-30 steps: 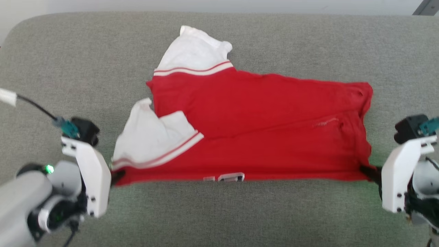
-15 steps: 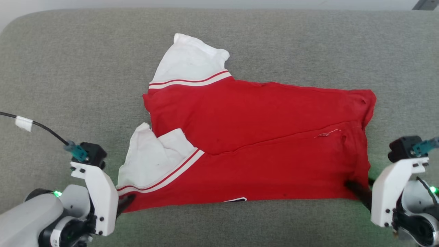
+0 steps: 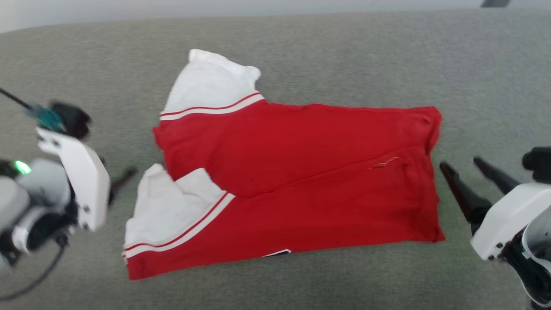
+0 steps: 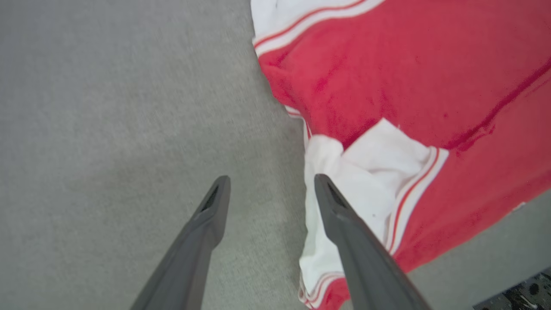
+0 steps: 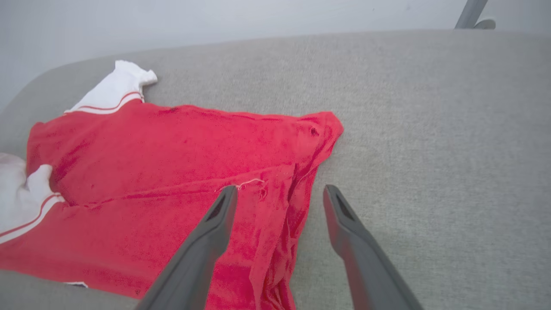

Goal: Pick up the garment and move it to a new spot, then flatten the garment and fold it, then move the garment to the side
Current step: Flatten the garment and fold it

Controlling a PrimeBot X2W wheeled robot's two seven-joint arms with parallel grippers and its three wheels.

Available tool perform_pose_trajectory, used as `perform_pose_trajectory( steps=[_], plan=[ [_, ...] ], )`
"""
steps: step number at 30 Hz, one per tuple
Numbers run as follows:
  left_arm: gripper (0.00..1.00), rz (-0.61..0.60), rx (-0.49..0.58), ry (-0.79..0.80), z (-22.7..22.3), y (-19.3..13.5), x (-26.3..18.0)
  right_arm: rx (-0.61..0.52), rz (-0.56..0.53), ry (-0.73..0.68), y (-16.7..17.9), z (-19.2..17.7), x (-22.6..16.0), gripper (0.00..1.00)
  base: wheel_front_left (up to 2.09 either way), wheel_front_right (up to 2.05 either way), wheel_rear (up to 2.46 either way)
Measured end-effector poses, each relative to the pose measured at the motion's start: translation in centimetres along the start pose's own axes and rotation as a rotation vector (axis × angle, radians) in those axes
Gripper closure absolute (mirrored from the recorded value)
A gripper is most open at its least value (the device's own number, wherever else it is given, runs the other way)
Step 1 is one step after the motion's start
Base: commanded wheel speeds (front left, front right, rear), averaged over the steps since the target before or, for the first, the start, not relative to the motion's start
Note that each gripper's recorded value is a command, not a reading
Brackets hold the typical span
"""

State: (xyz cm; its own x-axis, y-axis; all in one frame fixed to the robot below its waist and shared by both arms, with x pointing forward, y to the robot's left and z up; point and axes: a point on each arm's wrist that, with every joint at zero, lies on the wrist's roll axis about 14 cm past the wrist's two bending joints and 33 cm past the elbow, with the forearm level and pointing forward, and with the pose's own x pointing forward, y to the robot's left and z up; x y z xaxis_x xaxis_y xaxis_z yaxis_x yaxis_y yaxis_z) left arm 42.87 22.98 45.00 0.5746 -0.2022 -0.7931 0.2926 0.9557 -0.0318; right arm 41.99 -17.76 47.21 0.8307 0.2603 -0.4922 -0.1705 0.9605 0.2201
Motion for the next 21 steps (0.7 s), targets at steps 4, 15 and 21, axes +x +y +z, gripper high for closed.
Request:
perform_pose_trajectory(
  steps=[4, 15, 21],
  plan=[
    [0.00, -0.010, 0.053, -0.073, 3.9, 0.4, 1.1, -0.007, -0.032, -0.171, -0.3, 2.8, -0.5, 0.00, 0.00, 0.00, 0.00],
    [0.00, -0.060, 0.162, -0.161, 12.2, -0.4, 7.4, -0.054, -0.177, -0.571, -2.5, 9.2, -3.0, 0.00, 0.00, 0.00, 0.00],
    [0.00, -0.061, 0.184, -0.135, 14.2, -0.6, 11.7, -0.050, -0.214, -0.582, -3.6, 8.7, -2.8, 0.00, 0.00, 0.00, 0.00]
  ],
)
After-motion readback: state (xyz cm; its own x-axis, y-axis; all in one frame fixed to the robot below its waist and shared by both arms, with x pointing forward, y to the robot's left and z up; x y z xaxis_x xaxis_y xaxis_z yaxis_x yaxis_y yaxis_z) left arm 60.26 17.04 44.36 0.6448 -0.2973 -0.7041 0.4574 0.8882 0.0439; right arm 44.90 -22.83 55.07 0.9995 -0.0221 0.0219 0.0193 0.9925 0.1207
